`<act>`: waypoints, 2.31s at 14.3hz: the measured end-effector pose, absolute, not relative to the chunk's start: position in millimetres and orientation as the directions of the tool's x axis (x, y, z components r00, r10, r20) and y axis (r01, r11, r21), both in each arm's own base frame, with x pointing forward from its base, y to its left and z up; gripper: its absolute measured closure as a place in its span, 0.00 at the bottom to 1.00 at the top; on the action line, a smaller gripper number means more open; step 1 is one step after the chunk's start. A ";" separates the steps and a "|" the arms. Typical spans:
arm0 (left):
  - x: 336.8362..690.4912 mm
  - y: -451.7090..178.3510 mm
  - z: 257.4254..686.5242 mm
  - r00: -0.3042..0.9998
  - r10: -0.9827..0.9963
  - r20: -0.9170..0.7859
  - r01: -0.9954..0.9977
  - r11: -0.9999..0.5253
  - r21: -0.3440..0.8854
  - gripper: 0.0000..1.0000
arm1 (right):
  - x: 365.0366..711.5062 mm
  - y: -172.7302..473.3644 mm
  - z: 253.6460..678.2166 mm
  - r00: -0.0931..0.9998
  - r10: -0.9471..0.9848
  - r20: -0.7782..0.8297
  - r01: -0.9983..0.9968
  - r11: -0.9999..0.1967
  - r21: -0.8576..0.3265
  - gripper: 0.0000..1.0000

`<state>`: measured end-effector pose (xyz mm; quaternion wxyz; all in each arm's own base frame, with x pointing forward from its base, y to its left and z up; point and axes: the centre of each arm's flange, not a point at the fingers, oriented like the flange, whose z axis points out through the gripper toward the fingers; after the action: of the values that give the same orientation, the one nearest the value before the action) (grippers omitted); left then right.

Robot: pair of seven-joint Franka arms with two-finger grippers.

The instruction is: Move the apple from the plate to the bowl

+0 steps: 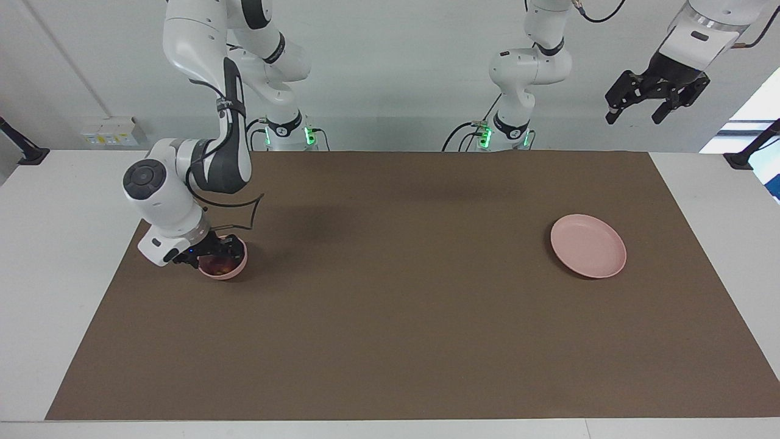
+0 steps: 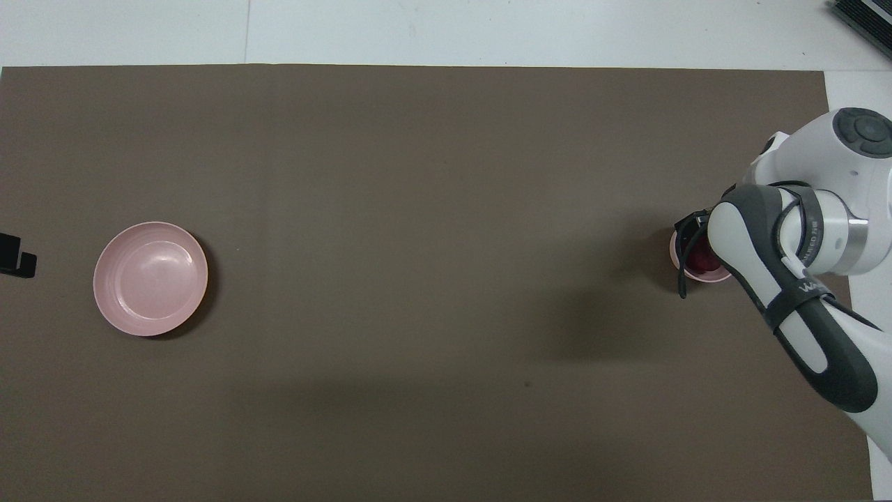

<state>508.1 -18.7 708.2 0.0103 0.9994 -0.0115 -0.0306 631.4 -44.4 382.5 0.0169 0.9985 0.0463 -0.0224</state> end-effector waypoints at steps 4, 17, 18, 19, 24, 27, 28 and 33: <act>508.1 -18.7 708.2 0.998 -0.024 -0.061 -0.022 -1.000 0.021 0.00 | 625.0 -11.5 418.7 1.000 0.001 -0.011 0.002 -0.999 0.034 0.00; 508.1 -18.7 708.2 0.998 -0.024 -0.061 -0.022 -1.000 0.021 0.00 | 550.3 -5.1 603.9 0.998 -0.052 0.025 -0.052 -0.999 0.016 0.00; 508.1 -18.7 708.2 0.998 -0.024 -0.061 -0.022 -1.000 0.021 0.00 | 546.9 -8.8 615.6 0.998 -0.059 0.020 -0.059 -0.998 0.016 0.00; 508.1 -18.7 708.2 0.998 -0.024 -0.061 -0.022 -1.000 0.021 0.00 | 543.9 -12.5 625.6 0.998 -0.066 0.014 -0.066 -0.998 0.016 0.00; 508.1 -18.7 708.2 0.998 -0.024 -0.061 -0.022 -1.000 0.021 0.00 | 523.6 -8.7 658.3 0.998 -0.060 -0.002 -0.060 -0.998 0.014 0.00; 508.1 -18.7 708.2 0.998 -0.024 -0.061 -0.022 -1.000 0.021 0.00 | 519.6 2.8 662.3 0.999 -0.037 -0.002 -0.036 -0.999 0.024 0.00; 508.1 -18.7 708.2 0.998 -0.024 -0.061 -0.022 -1.000 0.021 0.00 | 518.9 3.3 663.4 0.999 -0.035 0.001 -0.035 -0.999 0.027 0.00; 508.1 -18.7 708.2 0.998 -0.024 -0.061 -0.022 -1.000 0.021 0.00 | 512.4 -2.5 669.0 0.999 -0.046 -0.005 -0.046 -0.999 0.027 0.00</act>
<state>508.1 -18.7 708.2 0.0103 0.9994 -0.0115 -0.0306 512.4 -2.5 669.0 0.0136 0.9996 -0.0228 -0.0029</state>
